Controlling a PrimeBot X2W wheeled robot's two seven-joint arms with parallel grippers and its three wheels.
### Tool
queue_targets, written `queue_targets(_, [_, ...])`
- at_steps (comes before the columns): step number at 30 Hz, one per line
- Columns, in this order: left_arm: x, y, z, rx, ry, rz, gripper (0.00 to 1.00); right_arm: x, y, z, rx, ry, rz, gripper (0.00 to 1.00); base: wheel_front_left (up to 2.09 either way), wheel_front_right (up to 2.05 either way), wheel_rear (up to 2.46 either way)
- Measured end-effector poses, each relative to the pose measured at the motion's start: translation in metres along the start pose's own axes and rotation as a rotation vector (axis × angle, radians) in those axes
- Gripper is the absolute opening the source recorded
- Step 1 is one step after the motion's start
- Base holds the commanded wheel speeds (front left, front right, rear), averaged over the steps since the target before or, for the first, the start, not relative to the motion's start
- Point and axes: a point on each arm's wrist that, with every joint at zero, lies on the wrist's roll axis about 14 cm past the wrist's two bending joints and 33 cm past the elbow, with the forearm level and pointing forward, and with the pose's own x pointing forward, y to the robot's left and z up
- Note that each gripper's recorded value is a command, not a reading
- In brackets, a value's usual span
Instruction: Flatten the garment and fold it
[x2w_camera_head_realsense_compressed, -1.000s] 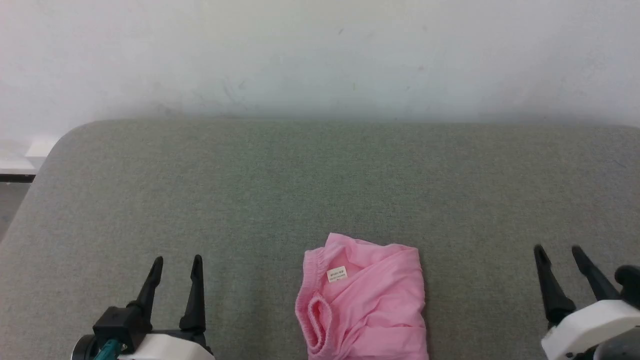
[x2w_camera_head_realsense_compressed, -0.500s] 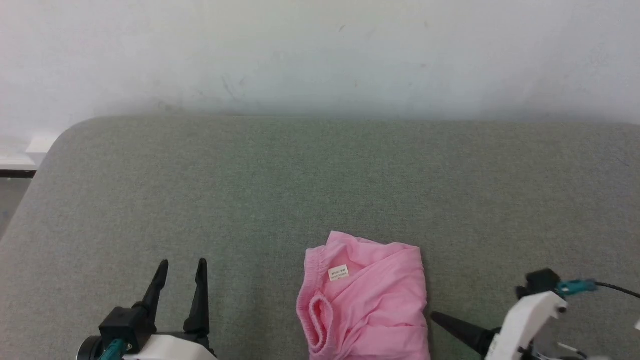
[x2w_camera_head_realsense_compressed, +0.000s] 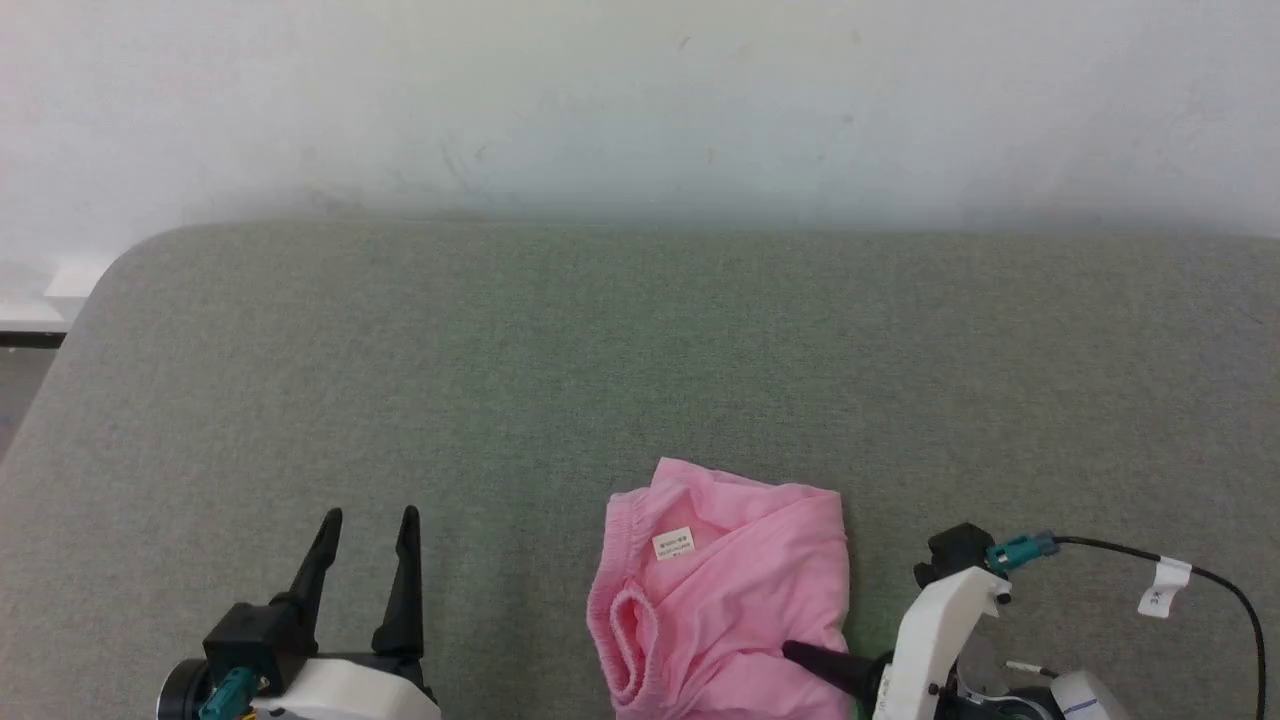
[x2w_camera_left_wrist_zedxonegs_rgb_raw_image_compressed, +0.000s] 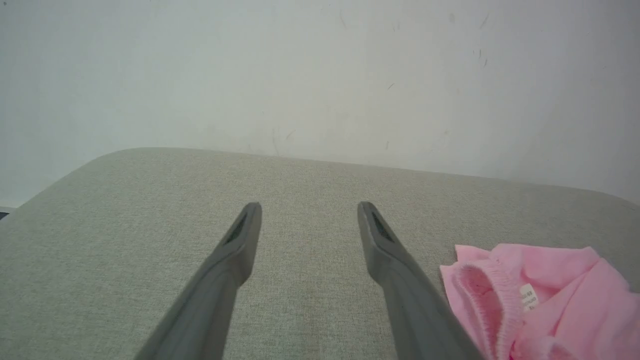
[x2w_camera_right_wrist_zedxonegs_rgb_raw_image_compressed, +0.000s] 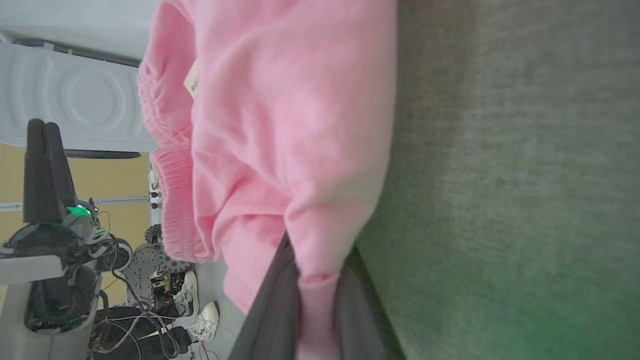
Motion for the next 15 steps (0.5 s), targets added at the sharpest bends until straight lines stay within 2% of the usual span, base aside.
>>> queue_targets(2, [0.001,-0.002,0.001,0.000,-0.003,-0.007,1.00,-0.004,0.000,0.004,-0.071,-0.016,-0.014,0.00,0.00,0.00,0.00])
queue_targets(5, [0.004,-0.008,0.002,0.000,-0.007,-0.026,1.00,-0.018,-0.005,0.021,-0.247,-0.073,-0.073,0.00,0.00,0.00,0.00])
queue_targets(8, [0.009,-0.016,0.003,0.000,-0.011,-0.050,1.00,-0.039,-0.027,0.042,-0.455,-0.119,-0.204,0.00,0.00,0.00,0.00])
queue_targets(10, [0.014,-0.022,0.003,-0.001,-0.012,-0.071,1.00,-0.057,-0.047,0.057,-0.554,-0.135,-0.308,0.00,0.00,0.00,0.00])
queue_targets(15, [0.029,-0.047,0.005,-0.010,-0.023,-0.144,1.00,-0.102,-0.087,0.081,-0.656,-0.149,-0.513,0.00,0.00,0.00,0.00])
